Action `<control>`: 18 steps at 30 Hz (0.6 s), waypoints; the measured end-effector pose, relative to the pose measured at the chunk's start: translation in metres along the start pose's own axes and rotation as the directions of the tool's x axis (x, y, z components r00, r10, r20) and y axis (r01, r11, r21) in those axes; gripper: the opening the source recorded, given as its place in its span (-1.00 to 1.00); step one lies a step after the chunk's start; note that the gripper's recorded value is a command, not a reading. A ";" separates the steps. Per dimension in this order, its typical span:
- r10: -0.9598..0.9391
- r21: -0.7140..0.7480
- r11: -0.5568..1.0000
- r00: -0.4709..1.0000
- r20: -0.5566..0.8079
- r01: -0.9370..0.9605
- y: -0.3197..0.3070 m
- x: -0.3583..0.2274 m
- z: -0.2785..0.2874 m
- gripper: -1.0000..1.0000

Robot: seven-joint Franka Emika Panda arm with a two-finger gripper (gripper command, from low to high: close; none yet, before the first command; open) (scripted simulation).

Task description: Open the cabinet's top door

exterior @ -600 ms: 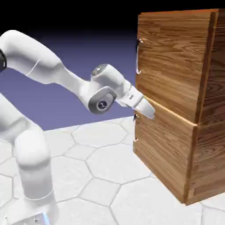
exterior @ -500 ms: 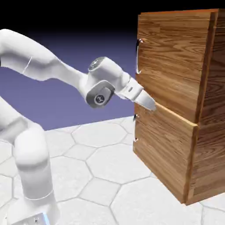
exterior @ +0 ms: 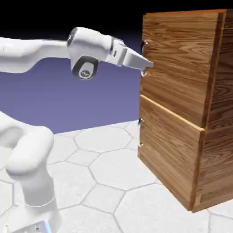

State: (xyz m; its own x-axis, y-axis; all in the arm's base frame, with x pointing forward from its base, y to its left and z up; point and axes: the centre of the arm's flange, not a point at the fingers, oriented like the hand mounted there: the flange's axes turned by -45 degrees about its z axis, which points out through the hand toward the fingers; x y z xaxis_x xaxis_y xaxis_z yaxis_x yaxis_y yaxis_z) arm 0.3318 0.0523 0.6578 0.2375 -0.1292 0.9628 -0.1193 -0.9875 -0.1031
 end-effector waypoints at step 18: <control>-0.064 0.041 0.996 0.969 -0.241 0.076 -0.143 -0.036 0.006 0.00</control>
State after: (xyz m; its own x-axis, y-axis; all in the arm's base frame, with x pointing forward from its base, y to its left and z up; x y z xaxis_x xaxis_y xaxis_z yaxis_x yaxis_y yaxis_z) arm 0.3462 0.1978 0.6366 0.0058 -0.0402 0.9992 -0.0610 -0.9973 -0.0398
